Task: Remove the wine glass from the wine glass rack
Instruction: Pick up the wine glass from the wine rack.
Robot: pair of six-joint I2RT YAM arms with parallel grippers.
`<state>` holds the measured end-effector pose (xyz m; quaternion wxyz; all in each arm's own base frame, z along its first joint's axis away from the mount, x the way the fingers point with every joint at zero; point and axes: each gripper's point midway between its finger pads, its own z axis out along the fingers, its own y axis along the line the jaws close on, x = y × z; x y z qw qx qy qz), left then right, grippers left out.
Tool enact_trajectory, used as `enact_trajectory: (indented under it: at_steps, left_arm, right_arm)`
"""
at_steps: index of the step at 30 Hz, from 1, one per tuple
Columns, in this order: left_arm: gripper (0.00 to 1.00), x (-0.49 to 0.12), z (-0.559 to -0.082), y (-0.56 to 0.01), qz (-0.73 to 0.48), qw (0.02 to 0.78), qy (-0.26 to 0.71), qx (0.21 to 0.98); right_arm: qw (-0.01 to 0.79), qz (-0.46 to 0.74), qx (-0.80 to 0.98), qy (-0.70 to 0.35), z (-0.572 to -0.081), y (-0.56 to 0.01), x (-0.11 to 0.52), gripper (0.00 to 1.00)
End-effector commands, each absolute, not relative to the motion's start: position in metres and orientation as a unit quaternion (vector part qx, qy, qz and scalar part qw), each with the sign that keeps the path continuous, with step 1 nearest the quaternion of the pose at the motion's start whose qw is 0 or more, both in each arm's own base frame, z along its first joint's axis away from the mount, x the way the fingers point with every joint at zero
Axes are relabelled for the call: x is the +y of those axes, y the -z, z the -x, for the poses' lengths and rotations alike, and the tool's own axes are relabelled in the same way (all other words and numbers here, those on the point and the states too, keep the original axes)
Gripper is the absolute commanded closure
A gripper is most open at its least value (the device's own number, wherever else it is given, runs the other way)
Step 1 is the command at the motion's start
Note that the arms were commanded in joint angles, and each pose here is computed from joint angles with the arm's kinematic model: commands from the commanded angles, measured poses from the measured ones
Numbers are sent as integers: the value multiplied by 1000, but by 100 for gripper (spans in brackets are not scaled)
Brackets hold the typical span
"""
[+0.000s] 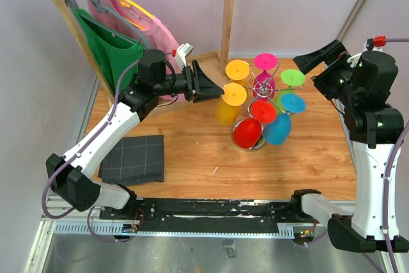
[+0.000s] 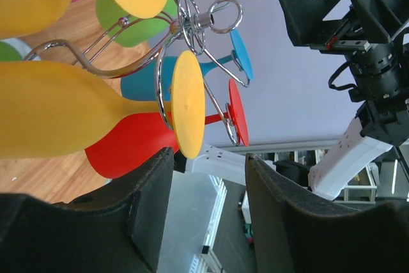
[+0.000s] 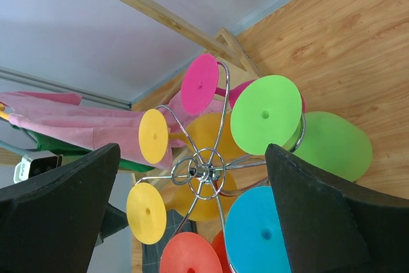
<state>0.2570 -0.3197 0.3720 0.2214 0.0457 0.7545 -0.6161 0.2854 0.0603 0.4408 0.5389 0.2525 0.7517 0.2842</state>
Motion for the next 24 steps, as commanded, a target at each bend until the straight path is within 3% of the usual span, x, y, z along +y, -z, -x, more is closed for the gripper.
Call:
enact_trajectory:
  at_steps: [1, 15, 24]
  left_arm:
    - [47, -324, -250, -376, -60, 207, 626, 750]
    - [47, -328, -252, -363, -49, 183, 627, 756]
    - [52, -328, -252, -362, -48, 181, 627, 756]
  right_arm:
    - [540, -251, 751, -286, -285, -441, 61, 1]
    - [545, -253, 748, -283, -281, -441, 59, 1]
    - [542, -255, 750, -282, -279, -437, 58, 2]
